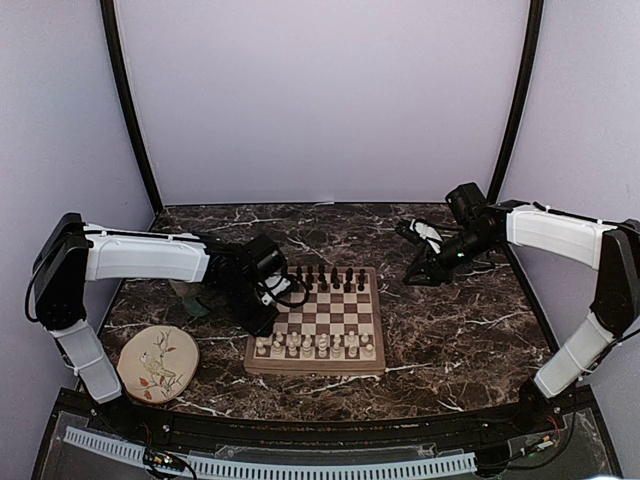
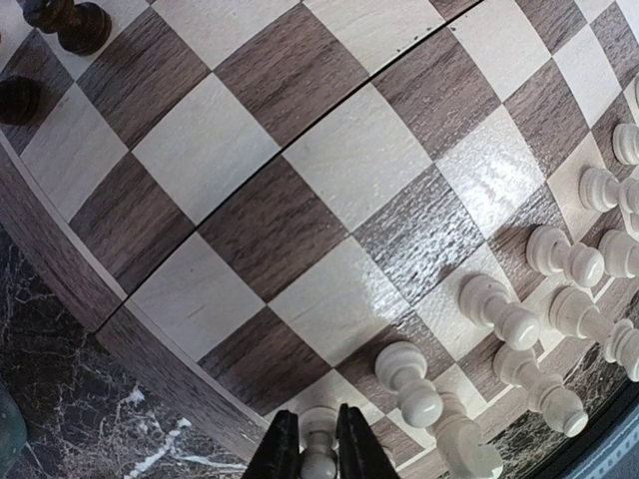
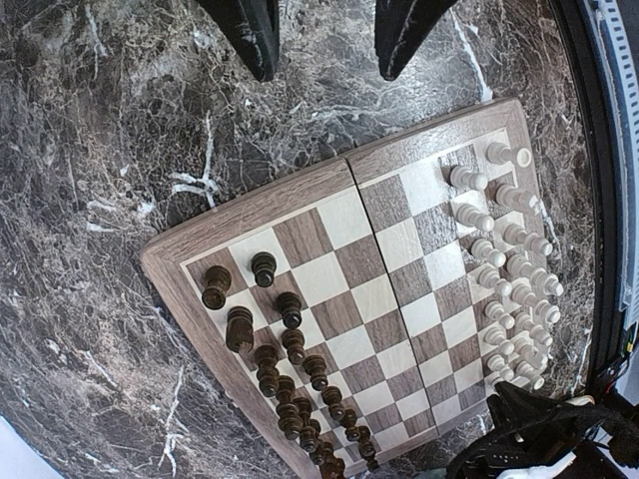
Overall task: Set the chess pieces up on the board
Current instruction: Place the pawn on a2.
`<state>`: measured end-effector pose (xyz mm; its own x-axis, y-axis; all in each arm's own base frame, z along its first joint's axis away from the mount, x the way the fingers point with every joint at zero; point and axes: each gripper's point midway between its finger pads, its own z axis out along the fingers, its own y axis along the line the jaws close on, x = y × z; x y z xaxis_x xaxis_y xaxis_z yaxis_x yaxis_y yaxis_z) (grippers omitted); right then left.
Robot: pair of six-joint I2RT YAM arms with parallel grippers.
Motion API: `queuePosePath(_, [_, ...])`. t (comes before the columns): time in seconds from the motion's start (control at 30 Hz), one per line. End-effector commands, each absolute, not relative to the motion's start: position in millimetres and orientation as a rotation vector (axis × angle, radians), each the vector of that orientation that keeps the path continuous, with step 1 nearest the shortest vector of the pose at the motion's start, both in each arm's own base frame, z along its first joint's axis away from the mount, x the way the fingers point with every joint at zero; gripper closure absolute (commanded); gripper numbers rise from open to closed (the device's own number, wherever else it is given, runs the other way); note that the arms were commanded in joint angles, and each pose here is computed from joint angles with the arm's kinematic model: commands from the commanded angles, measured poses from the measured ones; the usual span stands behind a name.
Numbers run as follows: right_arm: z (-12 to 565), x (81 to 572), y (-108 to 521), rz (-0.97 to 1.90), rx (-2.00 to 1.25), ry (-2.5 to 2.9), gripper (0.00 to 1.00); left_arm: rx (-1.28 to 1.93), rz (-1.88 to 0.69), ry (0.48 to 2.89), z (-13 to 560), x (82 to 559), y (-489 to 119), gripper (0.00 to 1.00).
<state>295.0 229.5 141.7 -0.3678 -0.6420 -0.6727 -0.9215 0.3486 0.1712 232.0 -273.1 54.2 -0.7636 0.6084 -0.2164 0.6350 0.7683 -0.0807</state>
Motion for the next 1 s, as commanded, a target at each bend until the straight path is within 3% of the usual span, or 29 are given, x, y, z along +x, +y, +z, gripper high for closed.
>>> queuePosePath(0.0, [145.7, 299.7, 233.0, 0.734, -1.369, 2.103, 0.67, 1.005, -0.196, 2.799, 47.4, 228.0, -268.0, 0.82])
queuePosePath(0.63, [144.7, 299.4, 232.9, 0.734, -1.371, 2.105, 0.67, 0.996, -0.199, 2.741, 56.8, 236.2, -271.0, 0.8])
queuePosePath(0.83, [141.2, 298.4, 232.4, 0.735, -1.369, 2.126, 0.67, 1.006, -0.224, 2.633, 83.4, 247.6, -278.4, 0.78])
queuePosePath(0.97, [174.9, 318.2, 229.5, 0.627, -1.301, 2.091, 0.68, 0.988, -0.149, 2.528, 114.2, 265.6, -271.9, 0.77])
